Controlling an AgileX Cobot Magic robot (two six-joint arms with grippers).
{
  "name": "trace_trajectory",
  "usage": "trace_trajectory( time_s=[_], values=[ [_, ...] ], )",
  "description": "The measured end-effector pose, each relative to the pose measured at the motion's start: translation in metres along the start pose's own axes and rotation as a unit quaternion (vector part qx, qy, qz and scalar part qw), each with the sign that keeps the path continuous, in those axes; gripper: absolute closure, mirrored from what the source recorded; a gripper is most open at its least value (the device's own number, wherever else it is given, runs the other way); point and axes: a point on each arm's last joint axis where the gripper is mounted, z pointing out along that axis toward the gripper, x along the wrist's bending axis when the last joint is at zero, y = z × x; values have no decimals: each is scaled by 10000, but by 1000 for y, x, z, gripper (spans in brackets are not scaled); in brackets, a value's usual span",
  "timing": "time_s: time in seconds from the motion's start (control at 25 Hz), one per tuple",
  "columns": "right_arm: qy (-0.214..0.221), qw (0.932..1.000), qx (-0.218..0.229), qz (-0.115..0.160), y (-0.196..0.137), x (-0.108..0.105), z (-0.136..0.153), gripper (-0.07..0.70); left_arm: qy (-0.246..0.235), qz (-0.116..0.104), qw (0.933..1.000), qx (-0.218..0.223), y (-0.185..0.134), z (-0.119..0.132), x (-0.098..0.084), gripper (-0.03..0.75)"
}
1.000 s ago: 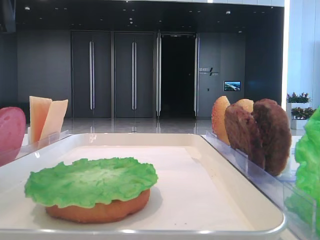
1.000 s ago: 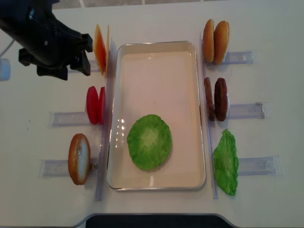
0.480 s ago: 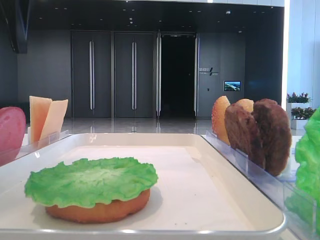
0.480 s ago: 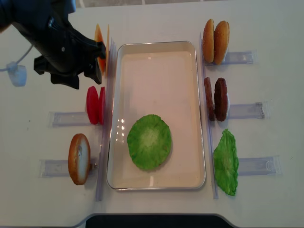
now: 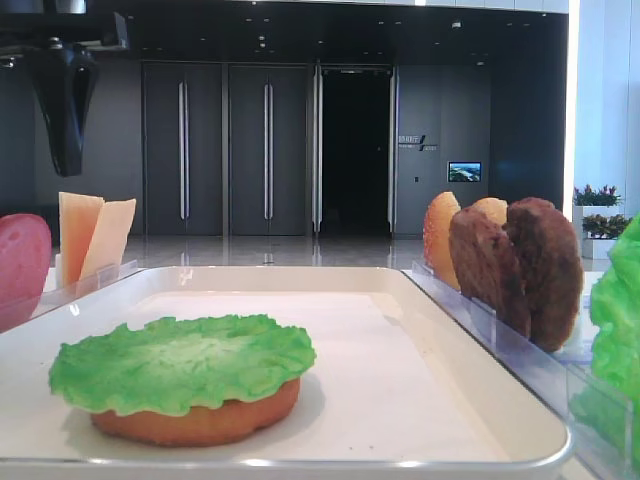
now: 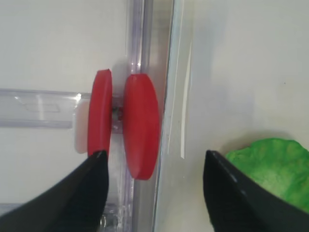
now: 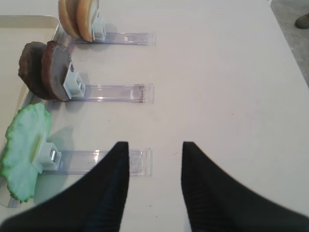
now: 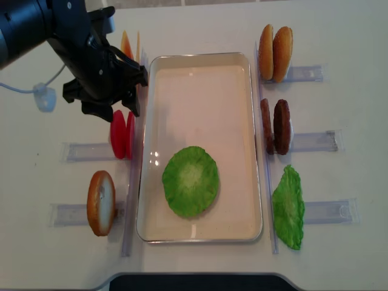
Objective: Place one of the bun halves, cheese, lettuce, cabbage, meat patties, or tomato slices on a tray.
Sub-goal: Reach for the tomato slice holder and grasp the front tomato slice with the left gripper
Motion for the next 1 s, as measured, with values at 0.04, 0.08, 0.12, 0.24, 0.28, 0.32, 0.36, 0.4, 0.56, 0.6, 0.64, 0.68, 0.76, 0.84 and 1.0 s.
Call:
trace_trajectory(
  time_s=[0.04,0.08,0.12,0.24,0.28,0.32,0.36,0.4,0.56,0.6,0.64,0.68,0.76,0.84,1.0],
  values=[
    [0,10000,0,0,0,0,0,347,-4,26,10000,3,0,2,-1,242],
    [0,10000,0,0,0,0,0,347,-30,25,10000,46,0,5,-2,242],
    [0,10000,0,0,0,0,0,347,-25,56,10000,61,1,8,-3,242],
    [0,10000,0,0,0,0,0,347,-27,68,9998,178,2,19,-6,242],
    [0,10000,0,0,0,0,0,347,-18,87,9997,227,2,23,-6,242],
    [0,10000,0,0,0,0,0,347,-7,104,9996,262,2,26,-6,242],
    [0,10000,0,0,0,0,0,347,-1,108,9995,293,3,29,-6,242],
    [0,10000,0,0,0,0,0,347,11,107,9994,323,3,31,-7,242],
    [0,10000,0,0,0,0,0,347,54,116,9991,410,4,42,-7,244],
    [0,10000,0,0,0,0,0,347,75,115,9989,453,4,46,-7,244],
    [0,10000,0,0,0,0,0,347,95,117,9987,494,4,49,-7,244],
    [0,10000,0,2,0,0,0,347,119,117,9984,541,4,53,-8,244],
    [0,10000,0,2,0,0,0,347,154,120,9980,600,4,59,-7,244],
    [0,10000,0,2,0,0,0,347,202,155,9978,606,4,61,-7,244],
    [0,10000,0,2,0,0,0,347,309,261,9977,542,6,61,-5,249]
  ],
)
